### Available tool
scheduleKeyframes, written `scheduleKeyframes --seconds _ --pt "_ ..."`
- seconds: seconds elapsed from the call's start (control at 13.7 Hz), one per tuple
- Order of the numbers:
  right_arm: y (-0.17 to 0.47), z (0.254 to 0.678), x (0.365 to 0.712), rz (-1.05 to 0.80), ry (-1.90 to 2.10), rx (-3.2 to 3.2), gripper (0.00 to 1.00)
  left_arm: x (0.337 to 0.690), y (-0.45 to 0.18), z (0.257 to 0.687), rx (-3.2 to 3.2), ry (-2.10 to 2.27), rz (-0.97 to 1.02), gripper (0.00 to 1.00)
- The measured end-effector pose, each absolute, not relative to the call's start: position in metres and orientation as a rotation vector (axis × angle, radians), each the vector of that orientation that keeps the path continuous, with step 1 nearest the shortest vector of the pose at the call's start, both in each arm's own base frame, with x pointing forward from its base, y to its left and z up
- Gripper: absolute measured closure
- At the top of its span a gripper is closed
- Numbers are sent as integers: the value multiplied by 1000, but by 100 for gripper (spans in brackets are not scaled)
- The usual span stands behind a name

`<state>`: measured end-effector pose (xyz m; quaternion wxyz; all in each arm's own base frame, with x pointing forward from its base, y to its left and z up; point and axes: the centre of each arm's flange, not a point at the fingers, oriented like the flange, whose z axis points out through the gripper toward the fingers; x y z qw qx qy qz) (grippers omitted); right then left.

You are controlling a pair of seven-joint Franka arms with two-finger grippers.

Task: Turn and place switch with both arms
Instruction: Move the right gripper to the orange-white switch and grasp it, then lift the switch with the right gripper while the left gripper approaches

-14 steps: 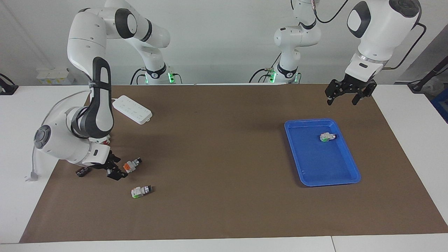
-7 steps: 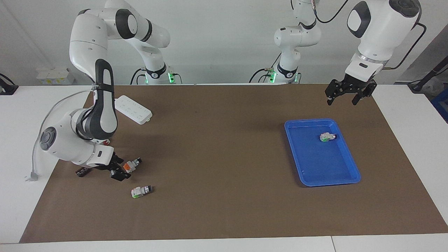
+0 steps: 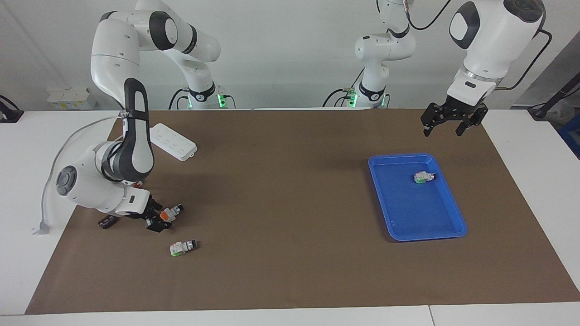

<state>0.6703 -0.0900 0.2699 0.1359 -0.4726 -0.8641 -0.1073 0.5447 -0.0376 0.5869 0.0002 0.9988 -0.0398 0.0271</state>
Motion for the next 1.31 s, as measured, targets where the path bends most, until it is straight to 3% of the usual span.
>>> scheduleKeyframes --seconds 0.07,0.22,0.36,0.88,1.31 --pt "-90 272 670 -318 -2496 -1379 28 545 -38 586 3138 -125 86 0" --pt "-89 273 670 -322 -2486 -1392 33 545 -38 586 3137 -125 90 0" --pt "-89 278 670 -332 -2479 -1407 56 545 -38 583 3138 -125 86 0" --pt "-89 277 667 -357 -2429 -1453 58 545 -38 582 3137 -125 95 0" --pt "-50 272 655 -459 -2101 -1552 58 543 -38 579 3138 -125 87 0"
